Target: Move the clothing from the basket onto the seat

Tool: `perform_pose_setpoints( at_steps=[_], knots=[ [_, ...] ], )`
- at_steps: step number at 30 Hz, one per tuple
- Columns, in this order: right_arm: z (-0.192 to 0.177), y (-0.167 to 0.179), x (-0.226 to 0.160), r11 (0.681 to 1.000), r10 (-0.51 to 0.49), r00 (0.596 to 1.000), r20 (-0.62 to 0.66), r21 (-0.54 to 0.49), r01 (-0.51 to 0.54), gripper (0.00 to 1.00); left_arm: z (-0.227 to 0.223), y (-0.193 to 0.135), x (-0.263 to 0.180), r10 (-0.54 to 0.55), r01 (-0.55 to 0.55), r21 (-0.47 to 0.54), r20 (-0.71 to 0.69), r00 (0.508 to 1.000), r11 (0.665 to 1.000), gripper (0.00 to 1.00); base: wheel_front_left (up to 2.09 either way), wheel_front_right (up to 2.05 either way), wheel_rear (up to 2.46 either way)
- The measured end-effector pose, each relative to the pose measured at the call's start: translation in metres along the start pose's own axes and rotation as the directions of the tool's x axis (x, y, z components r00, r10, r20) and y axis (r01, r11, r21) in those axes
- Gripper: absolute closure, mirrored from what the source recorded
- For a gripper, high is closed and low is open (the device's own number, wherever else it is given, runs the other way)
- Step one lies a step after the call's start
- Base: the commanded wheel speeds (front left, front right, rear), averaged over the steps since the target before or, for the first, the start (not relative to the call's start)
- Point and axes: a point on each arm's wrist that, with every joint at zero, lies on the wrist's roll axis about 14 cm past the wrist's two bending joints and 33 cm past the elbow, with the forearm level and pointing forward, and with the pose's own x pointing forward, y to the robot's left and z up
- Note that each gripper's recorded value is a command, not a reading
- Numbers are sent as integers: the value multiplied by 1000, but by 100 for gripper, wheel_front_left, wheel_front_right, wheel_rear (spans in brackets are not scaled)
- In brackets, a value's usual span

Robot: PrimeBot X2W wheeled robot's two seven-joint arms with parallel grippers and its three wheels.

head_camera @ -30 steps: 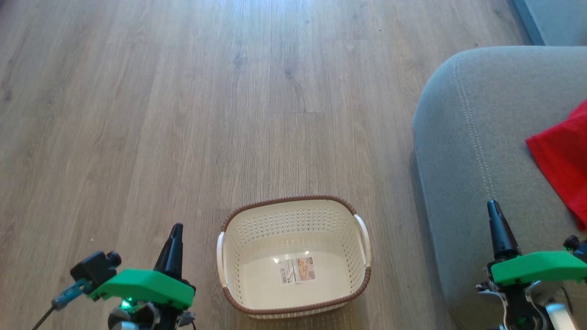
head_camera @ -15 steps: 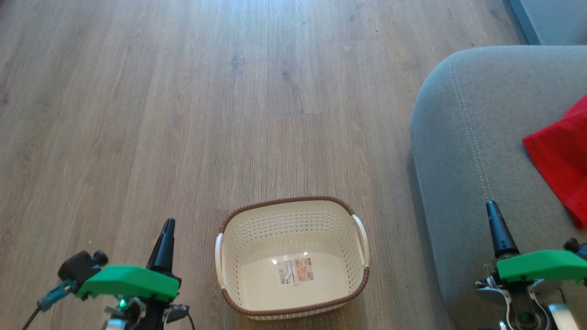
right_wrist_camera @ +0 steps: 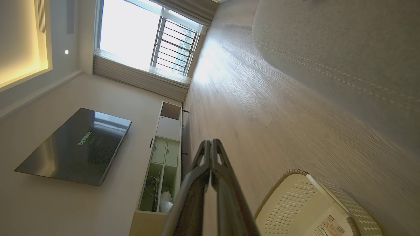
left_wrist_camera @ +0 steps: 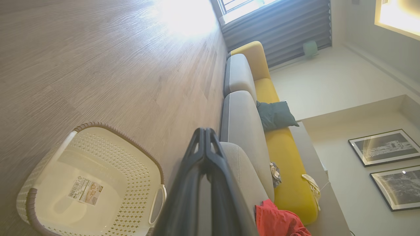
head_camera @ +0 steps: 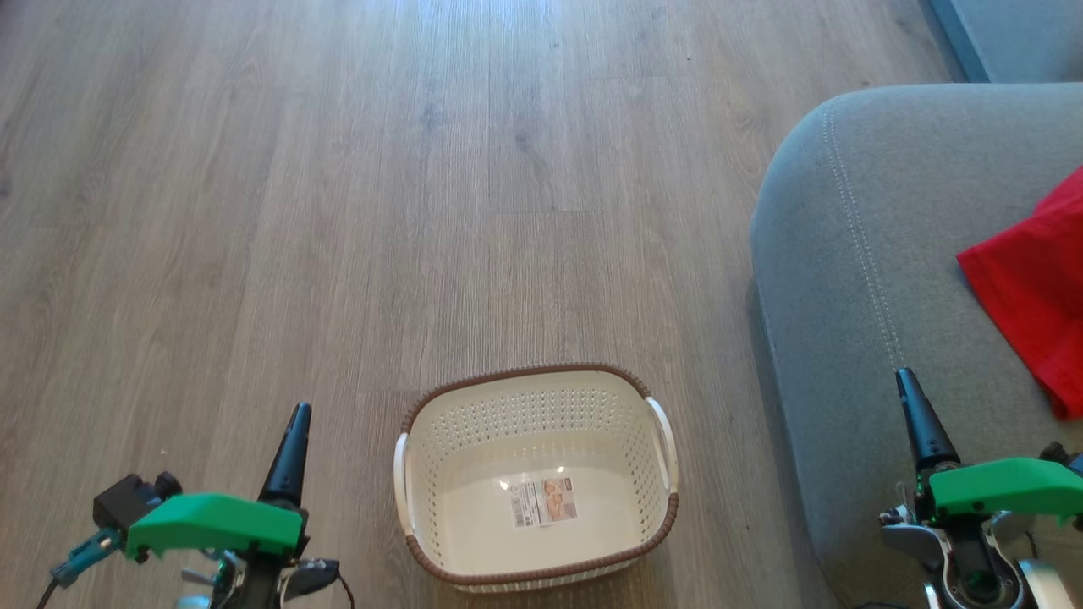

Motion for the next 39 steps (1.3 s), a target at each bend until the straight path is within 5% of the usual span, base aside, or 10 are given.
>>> perform_pose_setpoints(
  at_steps=[17,39],
  knots=[
    [0,-3,-3,988,-10,1000,0,157,10,100,7,-8,5,-45,44,-176,-1,999,983,100,0,0,0],
    [6,1,-2,940,11,1000,9,340,-13,100,18,-9,6,-85,86,-385,19,996,919,100,0,0,0]
  ],
)
